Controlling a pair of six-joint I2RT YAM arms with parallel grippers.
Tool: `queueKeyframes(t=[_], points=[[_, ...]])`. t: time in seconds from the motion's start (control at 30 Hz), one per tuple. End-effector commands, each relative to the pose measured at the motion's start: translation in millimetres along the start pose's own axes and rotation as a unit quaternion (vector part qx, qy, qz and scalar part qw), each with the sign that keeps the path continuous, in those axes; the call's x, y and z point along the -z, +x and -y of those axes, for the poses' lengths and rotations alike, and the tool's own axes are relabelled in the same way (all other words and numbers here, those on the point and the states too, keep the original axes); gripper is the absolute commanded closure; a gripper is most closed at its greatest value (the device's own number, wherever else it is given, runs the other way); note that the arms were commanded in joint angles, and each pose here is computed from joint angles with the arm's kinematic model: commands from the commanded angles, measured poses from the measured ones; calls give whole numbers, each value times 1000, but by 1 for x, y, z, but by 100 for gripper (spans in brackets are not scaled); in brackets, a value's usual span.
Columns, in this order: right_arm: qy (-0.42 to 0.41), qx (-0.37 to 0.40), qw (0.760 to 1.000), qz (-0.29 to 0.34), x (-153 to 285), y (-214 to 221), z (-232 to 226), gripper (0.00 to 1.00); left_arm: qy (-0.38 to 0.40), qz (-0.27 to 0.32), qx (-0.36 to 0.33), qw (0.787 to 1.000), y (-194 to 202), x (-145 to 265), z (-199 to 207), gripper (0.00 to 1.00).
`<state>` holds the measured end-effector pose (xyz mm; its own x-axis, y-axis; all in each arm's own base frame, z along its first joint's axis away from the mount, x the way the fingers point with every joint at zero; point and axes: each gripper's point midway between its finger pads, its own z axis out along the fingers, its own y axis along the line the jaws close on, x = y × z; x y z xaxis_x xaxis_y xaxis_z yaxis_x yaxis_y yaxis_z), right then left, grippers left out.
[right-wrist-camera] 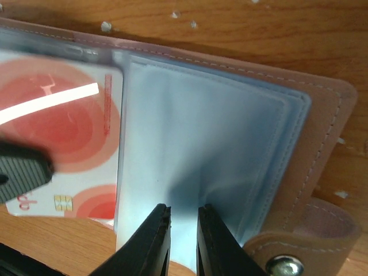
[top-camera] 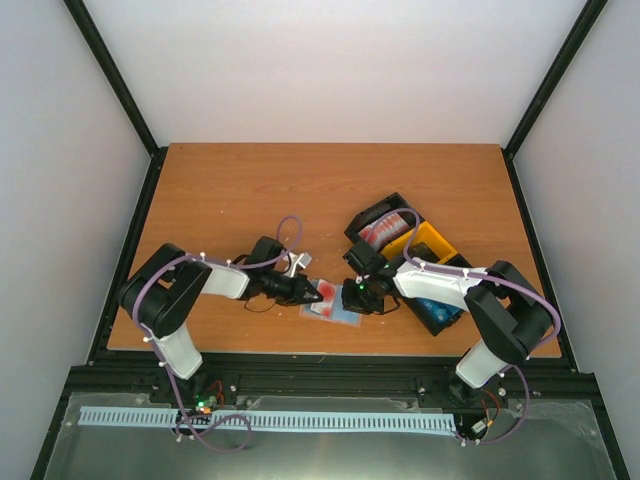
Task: Put the credit cards into the card holder
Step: Insert the credit card into the card holder.
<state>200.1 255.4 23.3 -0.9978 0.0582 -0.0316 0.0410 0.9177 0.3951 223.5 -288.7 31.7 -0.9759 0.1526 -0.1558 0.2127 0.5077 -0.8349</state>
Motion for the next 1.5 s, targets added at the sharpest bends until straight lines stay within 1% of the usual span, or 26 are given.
queueKeyframes(t=[0.0, 0.17, 0.47, 1.27, 1.47], points=[[55, -18, 998, -8, -14, 9, 30, 84, 31, -1, 11, 999, 11, 4, 14, 99], [52, -19, 998, -10, -16, 10, 30, 84, 40, 0, 24, 999, 18, 7, 16, 99], [46, -21, 999, -5, -17, 9, 29, 84, 52, 2, 61, 997, 12, 2, 15, 99], [29, -24, 999, 1, -16, 9, 24, 84, 79, -4, 44, 996, 9, -9, 21, 99], [21, -21, 999, 23, -4, 4, 20, 83, 76, 0, 47, 996, 7, -11, 20, 99]])
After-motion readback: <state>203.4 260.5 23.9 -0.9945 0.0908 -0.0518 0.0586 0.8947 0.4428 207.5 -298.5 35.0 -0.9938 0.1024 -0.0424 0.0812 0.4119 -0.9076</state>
